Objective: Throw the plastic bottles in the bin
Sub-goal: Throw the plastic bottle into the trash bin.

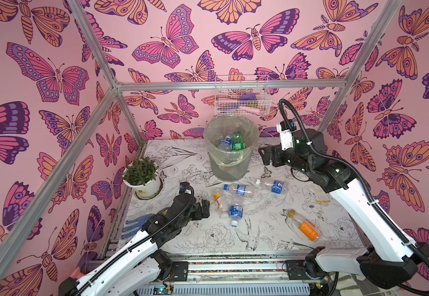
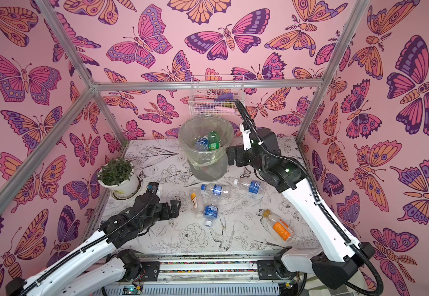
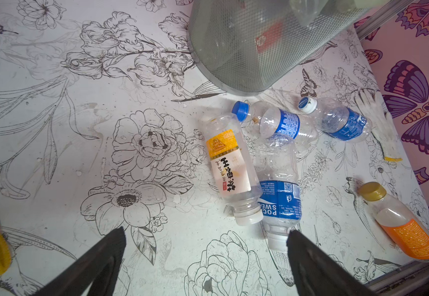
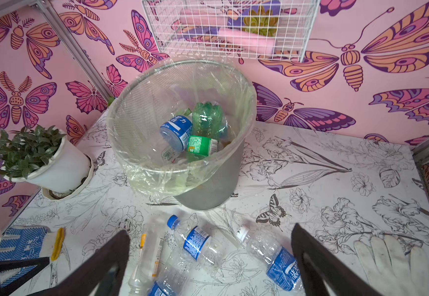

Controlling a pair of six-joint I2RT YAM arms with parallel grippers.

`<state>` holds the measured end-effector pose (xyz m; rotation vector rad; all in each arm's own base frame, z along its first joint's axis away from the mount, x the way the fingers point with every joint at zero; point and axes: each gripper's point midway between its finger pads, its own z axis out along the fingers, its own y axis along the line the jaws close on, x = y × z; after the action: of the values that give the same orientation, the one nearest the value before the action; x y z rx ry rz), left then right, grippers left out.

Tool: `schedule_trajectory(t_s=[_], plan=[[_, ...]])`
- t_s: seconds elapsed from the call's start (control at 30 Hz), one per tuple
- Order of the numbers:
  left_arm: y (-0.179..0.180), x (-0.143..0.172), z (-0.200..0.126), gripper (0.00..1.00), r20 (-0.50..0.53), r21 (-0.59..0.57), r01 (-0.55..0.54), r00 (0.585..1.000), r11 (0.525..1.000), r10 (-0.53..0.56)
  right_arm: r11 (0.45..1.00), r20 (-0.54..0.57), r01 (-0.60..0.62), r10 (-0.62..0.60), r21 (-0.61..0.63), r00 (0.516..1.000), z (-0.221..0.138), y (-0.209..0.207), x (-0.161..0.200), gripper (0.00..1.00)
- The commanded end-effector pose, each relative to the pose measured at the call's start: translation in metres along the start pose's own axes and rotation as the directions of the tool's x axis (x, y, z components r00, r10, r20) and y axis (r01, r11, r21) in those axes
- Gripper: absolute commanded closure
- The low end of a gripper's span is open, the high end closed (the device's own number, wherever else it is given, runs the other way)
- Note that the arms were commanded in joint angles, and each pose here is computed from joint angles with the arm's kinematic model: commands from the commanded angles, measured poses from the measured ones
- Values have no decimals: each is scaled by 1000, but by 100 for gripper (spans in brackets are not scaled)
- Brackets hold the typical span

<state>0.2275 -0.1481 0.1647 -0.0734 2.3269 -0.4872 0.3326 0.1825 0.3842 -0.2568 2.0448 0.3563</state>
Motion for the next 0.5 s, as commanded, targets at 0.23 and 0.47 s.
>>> schedule_trajectory(t_s=[0.23,0.47], plan=[[-18,3,18,0,-37,52,26,999,998,-24,998,5,-58,58,23,998,-5,-12,18,1],[-26,8,32,0,-72,57,34,997,998,-30,994,-27,-95,97,57,995,-1,-25,39,1]])
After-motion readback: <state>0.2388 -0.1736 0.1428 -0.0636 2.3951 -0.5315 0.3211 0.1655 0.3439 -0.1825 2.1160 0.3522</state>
